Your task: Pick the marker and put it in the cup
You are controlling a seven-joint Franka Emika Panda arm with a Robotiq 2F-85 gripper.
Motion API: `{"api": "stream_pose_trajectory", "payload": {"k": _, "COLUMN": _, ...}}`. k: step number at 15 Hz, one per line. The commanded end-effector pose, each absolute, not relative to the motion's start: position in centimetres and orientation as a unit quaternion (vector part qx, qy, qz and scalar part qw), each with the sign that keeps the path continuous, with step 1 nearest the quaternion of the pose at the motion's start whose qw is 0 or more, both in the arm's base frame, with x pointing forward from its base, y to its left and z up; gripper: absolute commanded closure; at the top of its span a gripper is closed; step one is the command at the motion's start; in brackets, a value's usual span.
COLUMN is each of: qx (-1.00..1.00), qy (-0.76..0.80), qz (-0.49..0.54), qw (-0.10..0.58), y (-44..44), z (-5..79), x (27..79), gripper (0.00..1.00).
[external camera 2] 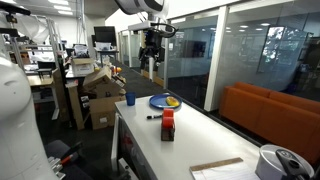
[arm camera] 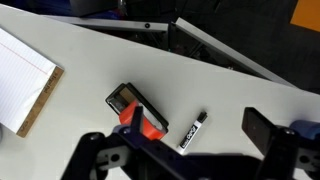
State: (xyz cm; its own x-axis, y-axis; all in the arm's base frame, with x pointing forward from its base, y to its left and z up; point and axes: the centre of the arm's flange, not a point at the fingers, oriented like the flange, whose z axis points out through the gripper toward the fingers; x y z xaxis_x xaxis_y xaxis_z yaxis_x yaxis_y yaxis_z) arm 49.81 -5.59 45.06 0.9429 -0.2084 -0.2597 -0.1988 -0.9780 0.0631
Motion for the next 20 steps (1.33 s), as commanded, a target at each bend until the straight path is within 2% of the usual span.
{"api": "stream_pose_trajectory", "payload": {"k": 1, "qx": 0.983, "qy": -0.124, "qz": -0.135, "qw": 0.009, "y": -5.7, "z": 44.6, "x": 53.2, "gripper": 0.00}}
{"api": "stream_pose_trajectory", "payload": {"k": 9, "qx": 0.960, "qy": -0.231, "qz": -0.160, "qw": -0.015, "y": -5.7, "z": 41.5, "x": 57.8, "gripper": 0.00}}
{"api": "stream_pose_trajectory", "payload": {"k": 20, "qx": 0.923, "qy": -0.327, "qz": -0.191, "qw": -0.069, "y": -4.0, "z": 33.5, "x": 58.1, "gripper": 0.00}}
